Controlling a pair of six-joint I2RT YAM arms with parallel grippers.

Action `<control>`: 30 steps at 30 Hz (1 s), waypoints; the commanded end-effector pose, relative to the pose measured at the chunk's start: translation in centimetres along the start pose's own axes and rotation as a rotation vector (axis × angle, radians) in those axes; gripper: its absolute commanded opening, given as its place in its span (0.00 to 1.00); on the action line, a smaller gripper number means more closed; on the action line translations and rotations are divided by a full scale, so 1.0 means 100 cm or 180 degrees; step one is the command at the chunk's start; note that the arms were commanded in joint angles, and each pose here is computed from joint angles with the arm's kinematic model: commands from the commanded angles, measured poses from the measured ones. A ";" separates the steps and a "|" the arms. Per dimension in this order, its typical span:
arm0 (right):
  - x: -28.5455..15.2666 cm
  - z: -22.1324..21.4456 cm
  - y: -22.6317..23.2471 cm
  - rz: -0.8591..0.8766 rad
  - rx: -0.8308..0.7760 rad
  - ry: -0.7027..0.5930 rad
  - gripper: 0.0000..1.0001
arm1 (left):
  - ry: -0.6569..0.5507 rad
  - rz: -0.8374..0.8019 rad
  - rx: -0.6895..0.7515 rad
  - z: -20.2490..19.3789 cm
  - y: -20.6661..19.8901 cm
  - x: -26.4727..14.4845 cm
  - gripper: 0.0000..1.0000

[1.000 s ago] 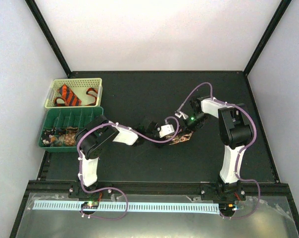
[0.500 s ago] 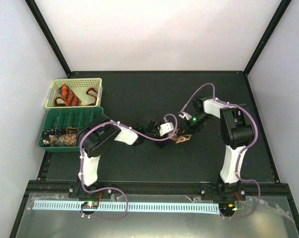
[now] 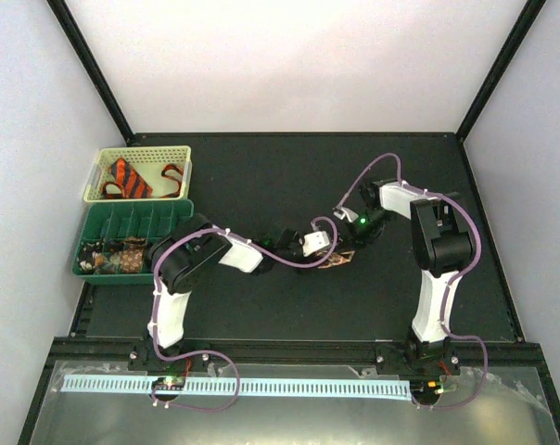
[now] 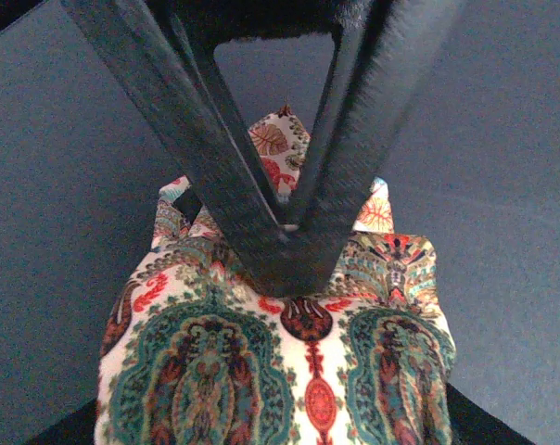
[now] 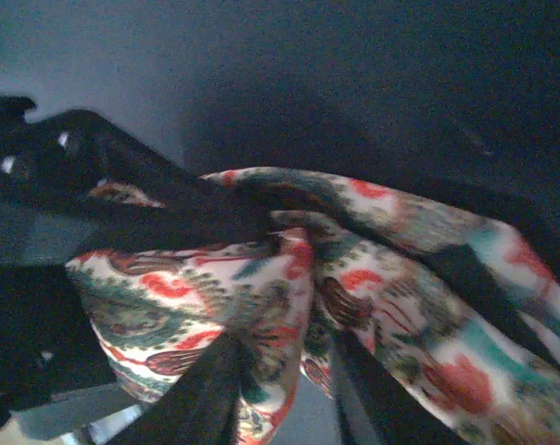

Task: Roll the ties
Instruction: Roll the tie at the center of the board.

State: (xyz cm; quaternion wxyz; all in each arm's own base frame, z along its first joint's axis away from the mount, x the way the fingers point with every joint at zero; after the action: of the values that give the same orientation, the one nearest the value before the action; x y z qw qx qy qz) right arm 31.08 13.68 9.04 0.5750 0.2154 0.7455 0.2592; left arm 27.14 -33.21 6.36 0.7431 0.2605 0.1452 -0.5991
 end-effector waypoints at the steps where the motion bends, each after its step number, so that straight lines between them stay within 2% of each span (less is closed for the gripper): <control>1: -0.011 0.013 -0.009 -0.0181 -0.0051 -0.0143 0.39 | 0.0515 -0.0096 -0.0002 -0.032 -0.019 -0.011 0.43; 4: -0.020 0.006 0.008 0.0140 -0.0070 -0.0160 0.48 | 0.0559 -0.0098 -0.0024 -0.033 -0.021 -0.011 0.45; 9: -0.019 -0.001 0.028 0.0363 -0.0147 -0.0083 0.48 | 0.0562 -0.0106 -0.0006 -0.030 -0.020 -0.007 0.46; 15: -0.003 -0.001 0.032 0.0304 -0.0187 0.0035 0.48 | 0.0580 -0.0120 0.0010 -0.027 -0.019 -0.004 0.47; 17: 0.001 0.000 0.025 0.0166 -0.0203 0.0044 0.40 | 0.0590 -0.0125 0.0002 -0.028 -0.020 -0.004 0.47; 20: 0.006 0.002 0.004 -0.0079 -0.0149 0.0064 0.18 | 0.0603 -0.0126 -0.0019 -0.028 -0.020 -0.004 0.49; 22: 0.005 0.002 -0.009 -0.0189 -0.0095 0.0029 0.04 | 0.0593 -0.0115 -0.0037 -0.025 -0.018 -0.005 0.54; 26: 0.003 0.002 -0.026 -0.0395 -0.0108 -0.0044 0.01 | 0.0370 -0.0020 -0.0024 -0.009 -0.010 -0.014 0.70; 30: 0.004 0.000 -0.029 -0.0441 -0.0135 -0.0078 0.01 | 0.0080 -0.0093 -0.0045 0.011 -0.006 -0.017 0.75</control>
State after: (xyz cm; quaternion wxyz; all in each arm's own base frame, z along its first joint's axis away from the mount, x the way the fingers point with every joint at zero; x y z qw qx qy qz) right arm 31.03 13.24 9.29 0.5759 0.2227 0.7349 0.2803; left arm 26.47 -32.54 6.90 0.7403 0.2850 0.1579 -0.5880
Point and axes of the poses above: each gripper's point midway between its finger pads, its own x axis out along the fingers, its own y axis along the line the jaws close on, z = x × y, the point moved 8 cm from there along -x, back along the fingers, and after that the axes turned 15 degrees about x, right-handed, at the moved point
